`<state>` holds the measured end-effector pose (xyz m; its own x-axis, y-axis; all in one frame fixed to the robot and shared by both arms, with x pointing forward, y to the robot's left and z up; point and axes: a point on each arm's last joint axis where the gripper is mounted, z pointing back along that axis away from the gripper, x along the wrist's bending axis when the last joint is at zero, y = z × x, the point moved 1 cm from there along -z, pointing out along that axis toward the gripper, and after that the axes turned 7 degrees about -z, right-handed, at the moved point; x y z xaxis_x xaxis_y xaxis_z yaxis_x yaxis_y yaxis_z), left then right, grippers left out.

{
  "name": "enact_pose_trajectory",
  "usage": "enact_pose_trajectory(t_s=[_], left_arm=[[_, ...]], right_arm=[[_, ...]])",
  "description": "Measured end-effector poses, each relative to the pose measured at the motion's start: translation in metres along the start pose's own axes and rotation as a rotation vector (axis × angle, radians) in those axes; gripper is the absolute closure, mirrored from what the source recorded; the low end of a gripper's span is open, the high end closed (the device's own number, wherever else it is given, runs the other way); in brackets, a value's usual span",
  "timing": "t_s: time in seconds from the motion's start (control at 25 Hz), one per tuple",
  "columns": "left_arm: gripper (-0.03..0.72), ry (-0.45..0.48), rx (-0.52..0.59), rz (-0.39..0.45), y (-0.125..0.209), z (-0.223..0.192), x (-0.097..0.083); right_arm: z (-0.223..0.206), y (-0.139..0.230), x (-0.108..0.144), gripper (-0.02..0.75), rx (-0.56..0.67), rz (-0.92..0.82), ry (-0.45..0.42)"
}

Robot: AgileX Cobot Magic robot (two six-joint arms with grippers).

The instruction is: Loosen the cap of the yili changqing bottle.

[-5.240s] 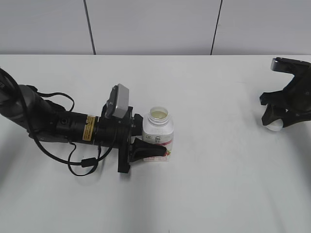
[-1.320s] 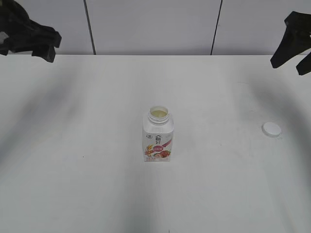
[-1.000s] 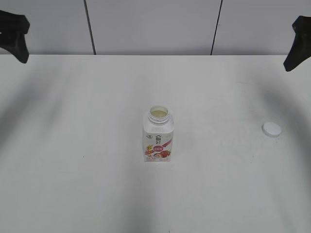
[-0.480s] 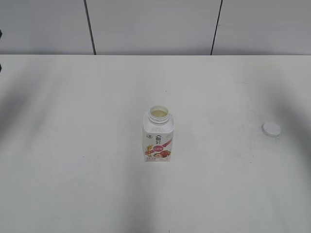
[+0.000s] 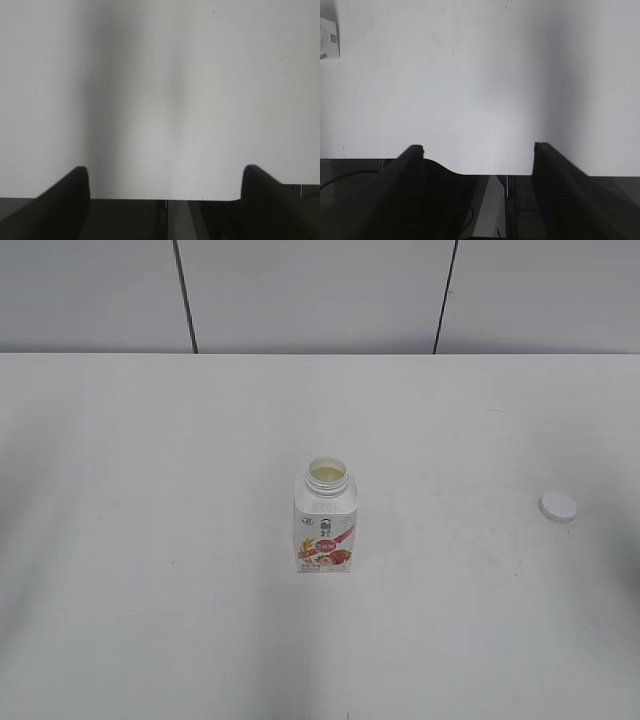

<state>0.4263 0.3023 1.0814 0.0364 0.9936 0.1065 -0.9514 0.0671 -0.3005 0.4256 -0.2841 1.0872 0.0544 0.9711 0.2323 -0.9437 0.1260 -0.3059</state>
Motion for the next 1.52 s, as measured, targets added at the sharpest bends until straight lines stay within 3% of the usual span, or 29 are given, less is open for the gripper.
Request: enact_pose_trajectory(t_s=[0.36,0.6,0.8,0.96,1.16,1.24,1.52], left_arm=[[0.144,-0.001,-0.273,0.029,0.099,0.034,0.002],[0.144,-0.007,-0.482,0.047,0.152,0.041,0.002],[0.151,-0.015,-0.638,-0.023,0.184,0.043,-0.001],[0.154,0.003,-0.736,-0.044,0.2,0.046,-0.004],[0.157,0.029,-0.729,-0.054,0.201,0.041,-0.008],[0.158,0.029,-0.71,-0.063,0.2,0.035,-0.008],[0.158,0.033,-0.81,-0.057,0.188,0.032,-0.01]], right_arm=[[0.034,0.073,0.0,0.205,-0.207,0.046,-0.015],[0.032,0.116,-0.01,0.205,-0.304,0.08,0.041],[0.022,0.149,-0.02,0.205,-0.377,0.102,0.085],[0.024,0.171,-0.023,0.205,-0.486,0.127,0.085],[0.032,0.194,-0.024,0.205,-0.644,0.16,0.082],[0.032,0.198,-0.024,0.205,-0.667,0.165,0.082],[0.027,0.189,-0.026,0.205,-0.734,0.197,0.101]])
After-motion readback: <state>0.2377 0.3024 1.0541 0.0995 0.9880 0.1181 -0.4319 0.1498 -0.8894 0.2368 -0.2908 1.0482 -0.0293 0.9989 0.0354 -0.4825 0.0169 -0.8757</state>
